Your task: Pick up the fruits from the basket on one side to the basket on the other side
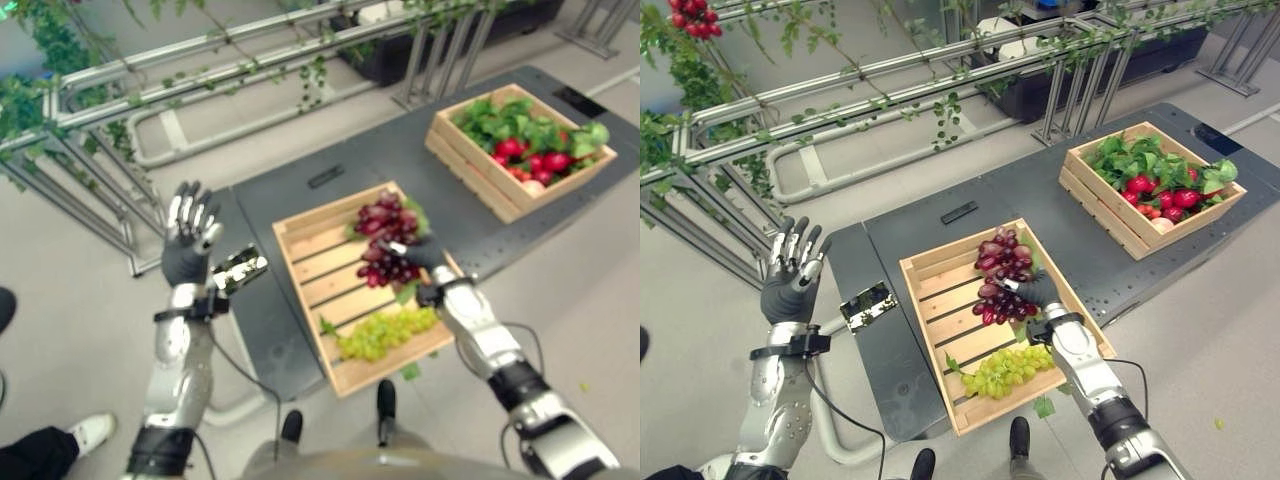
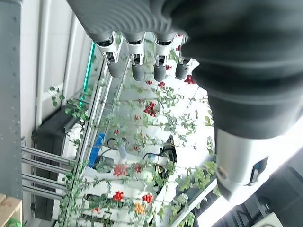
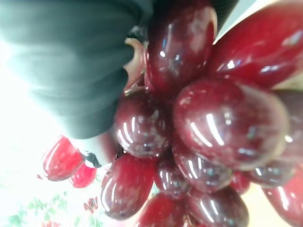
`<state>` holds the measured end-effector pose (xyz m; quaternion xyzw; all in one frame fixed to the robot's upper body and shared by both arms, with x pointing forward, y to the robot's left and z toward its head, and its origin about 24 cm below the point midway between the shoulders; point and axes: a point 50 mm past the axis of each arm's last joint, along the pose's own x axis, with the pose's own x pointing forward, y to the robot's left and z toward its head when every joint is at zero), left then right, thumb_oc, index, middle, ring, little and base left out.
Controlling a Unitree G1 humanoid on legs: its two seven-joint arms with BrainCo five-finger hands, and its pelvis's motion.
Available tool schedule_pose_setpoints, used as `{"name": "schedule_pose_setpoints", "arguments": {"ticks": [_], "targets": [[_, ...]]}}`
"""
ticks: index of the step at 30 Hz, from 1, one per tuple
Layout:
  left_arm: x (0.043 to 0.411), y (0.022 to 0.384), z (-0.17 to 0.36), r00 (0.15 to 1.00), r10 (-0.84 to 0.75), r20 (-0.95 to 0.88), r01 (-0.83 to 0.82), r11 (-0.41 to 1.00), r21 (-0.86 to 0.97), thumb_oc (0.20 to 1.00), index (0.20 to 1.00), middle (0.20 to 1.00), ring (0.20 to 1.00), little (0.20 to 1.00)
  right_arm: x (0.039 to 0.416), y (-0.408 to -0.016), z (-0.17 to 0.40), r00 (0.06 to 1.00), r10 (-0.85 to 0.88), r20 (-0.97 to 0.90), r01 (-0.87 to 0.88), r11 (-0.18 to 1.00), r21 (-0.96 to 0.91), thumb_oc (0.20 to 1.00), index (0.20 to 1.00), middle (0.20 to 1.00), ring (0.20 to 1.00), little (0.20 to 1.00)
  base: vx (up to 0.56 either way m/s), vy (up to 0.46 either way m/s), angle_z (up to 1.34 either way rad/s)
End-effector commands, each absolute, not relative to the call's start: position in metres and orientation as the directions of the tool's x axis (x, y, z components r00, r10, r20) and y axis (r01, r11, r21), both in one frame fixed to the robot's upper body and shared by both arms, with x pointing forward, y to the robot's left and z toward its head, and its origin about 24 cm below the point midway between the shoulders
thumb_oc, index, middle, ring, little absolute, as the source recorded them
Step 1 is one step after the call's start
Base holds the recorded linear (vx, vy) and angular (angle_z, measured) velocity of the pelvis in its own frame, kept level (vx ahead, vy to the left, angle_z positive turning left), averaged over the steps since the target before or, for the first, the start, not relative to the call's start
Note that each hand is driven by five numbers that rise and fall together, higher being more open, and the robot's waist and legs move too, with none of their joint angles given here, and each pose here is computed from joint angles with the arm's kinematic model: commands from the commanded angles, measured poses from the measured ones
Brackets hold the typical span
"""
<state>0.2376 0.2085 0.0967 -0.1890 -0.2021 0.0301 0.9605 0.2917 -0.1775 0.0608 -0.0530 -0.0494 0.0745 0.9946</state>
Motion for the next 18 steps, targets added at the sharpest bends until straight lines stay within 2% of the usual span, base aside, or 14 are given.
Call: {"name": "schedule_pose_setpoints", "arguments": {"ticks": [1, 11, 18], "targets": [[0.235, 0.22, 0.122, 0.859, 0.119, 0.498, 0.024, 0.962, -0.272, 1.0, 1.0, 1.0, 1.0, 1.0, 0.292, -0.187, 0.117, 0.917, 0.12, 0.379, -0.08, 0.989, -0.121, 0.2, 0.2, 0.2, 0.2, 0.2, -0.03, 0.047, 0.03], [0.228, 0.232, 0.118, 0.869, 0.142, 0.474, -0.026, 0.97, -0.241, 1.0, 1.0, 1.0, 1.0, 1.0, 0.255, -0.228, 0.124, 0.899, -0.005, 0.438, 0.069, 0.989, -0.13, 0.2, 0.2, 0.2, 0.2, 0.2, -0.08, 0.047, -0.02], [0.221, 0.243, 0.121, 0.858, 0.162, 0.487, -0.06, 0.974, -0.22, 1.0, 1.0, 1.0, 1.0, 1.0, 0.238, -0.243, 0.12, 0.893, -0.07, 0.444, 0.133, 0.985, -0.114, 0.2, 0.2, 0.2, 0.2, 0.2, -0.15, 0.027, -0.7]]}}
